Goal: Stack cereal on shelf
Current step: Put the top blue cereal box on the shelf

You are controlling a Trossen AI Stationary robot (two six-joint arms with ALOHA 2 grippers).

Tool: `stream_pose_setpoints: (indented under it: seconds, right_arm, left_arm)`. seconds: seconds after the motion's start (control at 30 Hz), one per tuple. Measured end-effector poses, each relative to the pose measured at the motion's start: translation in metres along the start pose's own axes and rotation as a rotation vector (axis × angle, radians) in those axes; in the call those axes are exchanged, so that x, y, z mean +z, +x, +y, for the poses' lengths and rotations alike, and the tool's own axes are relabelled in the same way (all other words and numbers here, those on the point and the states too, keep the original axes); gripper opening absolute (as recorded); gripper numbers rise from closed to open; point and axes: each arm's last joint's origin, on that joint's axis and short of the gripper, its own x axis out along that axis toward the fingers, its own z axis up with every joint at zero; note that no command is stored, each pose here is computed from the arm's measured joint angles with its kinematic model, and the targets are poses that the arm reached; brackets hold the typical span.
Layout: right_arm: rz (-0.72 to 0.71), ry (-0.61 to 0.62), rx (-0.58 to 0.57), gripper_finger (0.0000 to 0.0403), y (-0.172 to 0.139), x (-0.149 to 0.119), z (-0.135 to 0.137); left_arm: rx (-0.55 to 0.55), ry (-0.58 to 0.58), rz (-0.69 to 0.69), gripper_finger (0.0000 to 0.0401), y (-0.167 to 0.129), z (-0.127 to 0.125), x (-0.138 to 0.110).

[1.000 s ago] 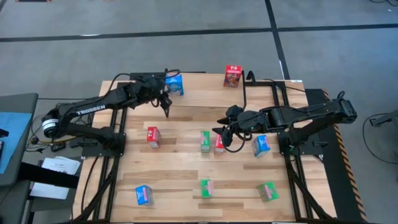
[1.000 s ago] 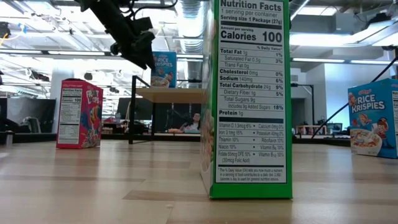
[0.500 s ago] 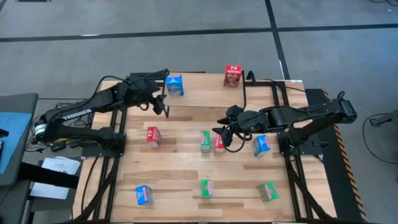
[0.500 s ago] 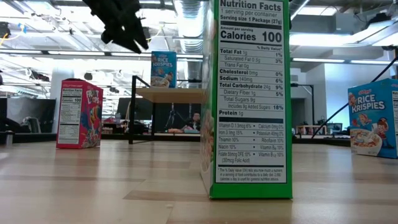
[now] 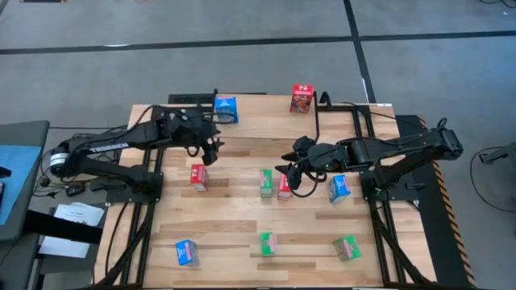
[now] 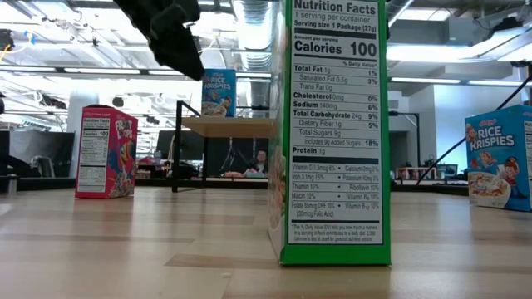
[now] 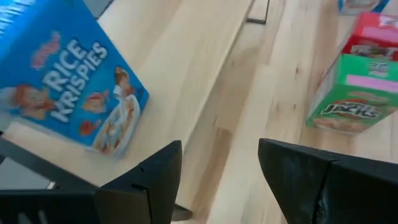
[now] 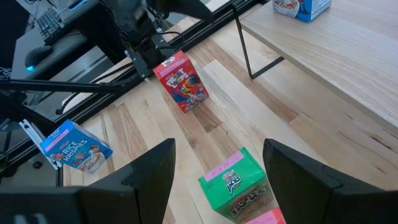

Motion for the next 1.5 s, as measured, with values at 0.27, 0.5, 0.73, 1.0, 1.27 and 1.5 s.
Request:
stream_pose_setpoints:
  seconds: [0.27, 0.5, 0.73, 1.0, 1.27, 1.5]
  right_arm:
    - [0.0, -0.002, 0.0, 0.0265, 0.0, 0.0, 0.0]
    - [0.0, -0.002, 0.0, 0.0265, 0.0, 0.0, 0.0]
    - [0.0, -0.002, 0.001, 0.0265, 0.0, 0.0, 0.0]
    - [0.001, -0.002, 0.0, 0.0265, 0.0, 0.0, 0.0]
    - [0.001, -0.002, 0.0, 0.0265, 0.0, 0.0, 0.0]
    - [0.001, -0.002, 0.0, 0.0265, 0.0, 0.0, 0.0]
  left_arm:
    - [0.094, 0.007, 0.011, 0.0203, 0.025, -0.004, 0.003]
    - [0.113, 0.026, 0.007, 0.0203, 0.035, -0.004, 0.004]
    - [0.147, 0.009, -0.026, 0.0203, 0.04, 0.002, 0.008]
    - [0.168, -0.022, -0.01, 0.0203, 0.048, 0.01, 0.006]
    - [0.195, -0.034, -0.004, 0.0203, 0.049, 0.018, 0.005]
    - [0.221, -0.058, -0.013, 0.0203, 0.05, 0.027, 0.005]
